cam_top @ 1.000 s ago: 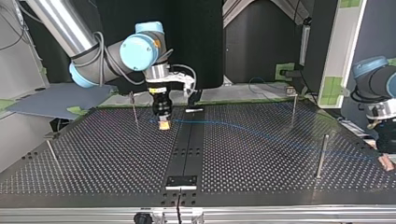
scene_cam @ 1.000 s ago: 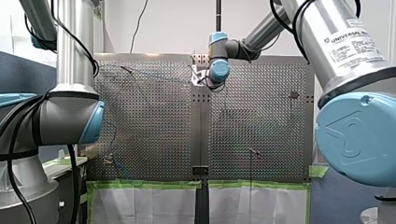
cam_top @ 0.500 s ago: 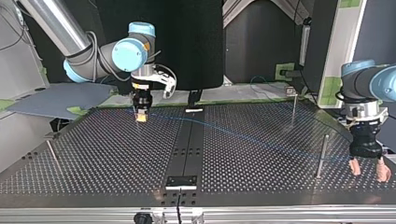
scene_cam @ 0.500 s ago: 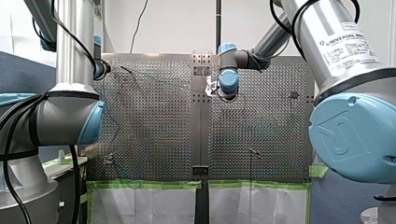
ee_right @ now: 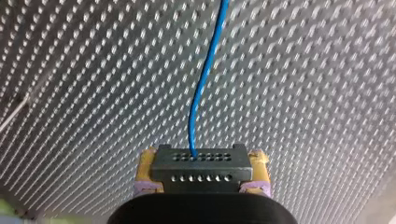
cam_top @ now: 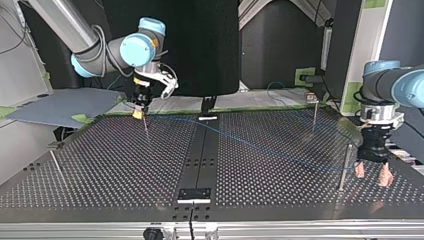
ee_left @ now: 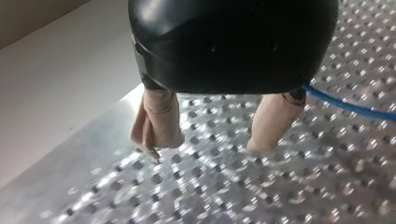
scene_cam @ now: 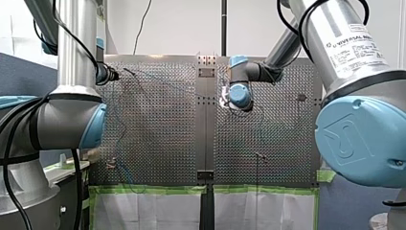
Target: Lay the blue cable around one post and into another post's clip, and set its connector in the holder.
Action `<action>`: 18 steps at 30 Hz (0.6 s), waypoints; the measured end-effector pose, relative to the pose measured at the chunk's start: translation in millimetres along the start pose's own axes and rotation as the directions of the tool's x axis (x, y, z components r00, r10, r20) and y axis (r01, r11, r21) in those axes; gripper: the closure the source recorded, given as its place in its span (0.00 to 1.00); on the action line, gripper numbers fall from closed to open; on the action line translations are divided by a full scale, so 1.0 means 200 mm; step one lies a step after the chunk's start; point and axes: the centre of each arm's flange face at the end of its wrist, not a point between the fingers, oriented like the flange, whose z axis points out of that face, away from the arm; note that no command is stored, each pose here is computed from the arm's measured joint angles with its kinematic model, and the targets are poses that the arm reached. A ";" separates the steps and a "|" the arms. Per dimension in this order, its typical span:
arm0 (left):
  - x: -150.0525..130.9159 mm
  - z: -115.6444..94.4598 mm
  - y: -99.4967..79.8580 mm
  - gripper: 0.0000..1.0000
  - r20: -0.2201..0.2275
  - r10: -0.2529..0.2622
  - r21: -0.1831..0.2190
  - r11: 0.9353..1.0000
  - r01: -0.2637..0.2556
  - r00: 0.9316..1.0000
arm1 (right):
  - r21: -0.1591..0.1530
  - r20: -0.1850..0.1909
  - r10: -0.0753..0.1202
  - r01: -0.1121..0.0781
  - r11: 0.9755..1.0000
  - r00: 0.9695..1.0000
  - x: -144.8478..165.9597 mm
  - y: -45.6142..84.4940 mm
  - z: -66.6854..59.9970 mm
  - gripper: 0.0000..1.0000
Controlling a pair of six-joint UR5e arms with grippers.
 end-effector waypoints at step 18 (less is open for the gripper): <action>0.03 -0.01 -0.02 0.00 -0.014 -0.015 0.000 1.000 0.015 1.000 | -0.176 -0.016 0.038 -0.040 0.984 0.999 -0.25 0.38 0.07 1.00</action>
